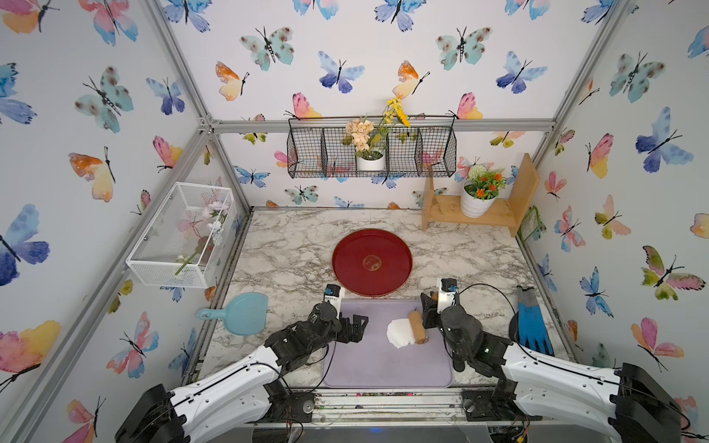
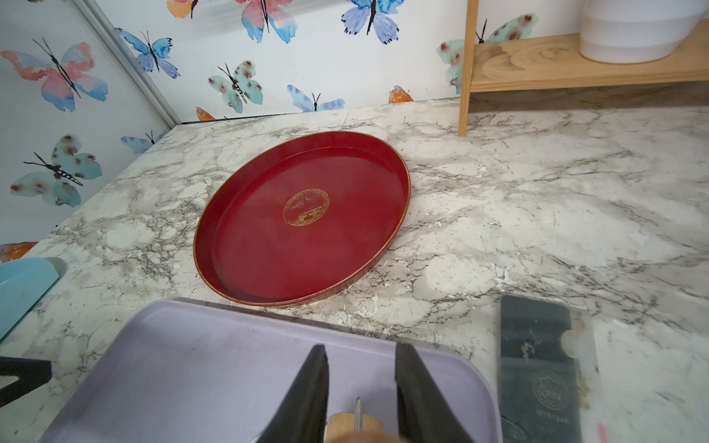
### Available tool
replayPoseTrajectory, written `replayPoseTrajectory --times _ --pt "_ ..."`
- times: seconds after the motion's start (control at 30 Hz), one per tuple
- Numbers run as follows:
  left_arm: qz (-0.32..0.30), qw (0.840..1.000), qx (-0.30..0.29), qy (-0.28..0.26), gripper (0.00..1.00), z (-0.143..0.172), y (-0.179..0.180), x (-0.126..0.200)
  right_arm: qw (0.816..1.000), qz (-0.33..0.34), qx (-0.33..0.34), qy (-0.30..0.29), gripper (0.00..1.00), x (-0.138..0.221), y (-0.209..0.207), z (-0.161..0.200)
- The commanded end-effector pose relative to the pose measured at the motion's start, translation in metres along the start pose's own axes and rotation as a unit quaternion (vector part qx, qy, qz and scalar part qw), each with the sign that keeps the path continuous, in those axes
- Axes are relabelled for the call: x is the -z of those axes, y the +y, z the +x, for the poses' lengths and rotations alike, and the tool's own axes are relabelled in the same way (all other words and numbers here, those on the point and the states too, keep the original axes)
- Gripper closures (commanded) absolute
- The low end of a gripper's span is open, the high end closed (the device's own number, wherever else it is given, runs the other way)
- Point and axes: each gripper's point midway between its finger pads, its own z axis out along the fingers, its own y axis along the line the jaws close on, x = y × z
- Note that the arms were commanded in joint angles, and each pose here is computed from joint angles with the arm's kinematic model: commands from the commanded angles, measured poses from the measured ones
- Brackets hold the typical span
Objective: Roll out the dumpling wrappers from the dough
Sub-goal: Flatten out the dough on the work surface.
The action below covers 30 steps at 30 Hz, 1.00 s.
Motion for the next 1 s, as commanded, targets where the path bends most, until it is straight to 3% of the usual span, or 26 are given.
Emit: replayPoseTrajectory --times 0.0,0.1,0.37,0.73,0.83,0.97 --pt "-0.010 1.000 0.000 -0.007 0.01 -0.001 0.004 -0.001 0.994 0.083 0.063 0.041 0.98 0.006 -0.043 0.034" --pt "-0.012 1.000 0.000 -0.006 0.01 0.000 0.005 -0.001 0.995 0.069 0.060 0.032 0.98 0.010 -0.041 0.030" --pt "-0.011 1.000 0.000 -0.012 0.01 -0.002 0.005 0.001 0.992 -0.102 0.068 0.037 0.98 0.010 0.014 0.044" --pt "-0.012 1.000 0.000 -0.014 0.01 -0.002 0.006 0.003 0.976 -0.194 0.082 0.065 0.98 0.008 0.051 0.061" --pt "-0.014 1.000 -0.001 -0.014 0.01 -0.003 0.006 0.004 0.981 -0.164 0.069 0.079 0.98 0.003 0.043 0.063" --pt "-0.013 1.000 -0.001 -0.014 0.01 -0.002 0.007 0.005 0.993 -0.110 0.043 0.023 0.98 0.008 0.021 0.035"
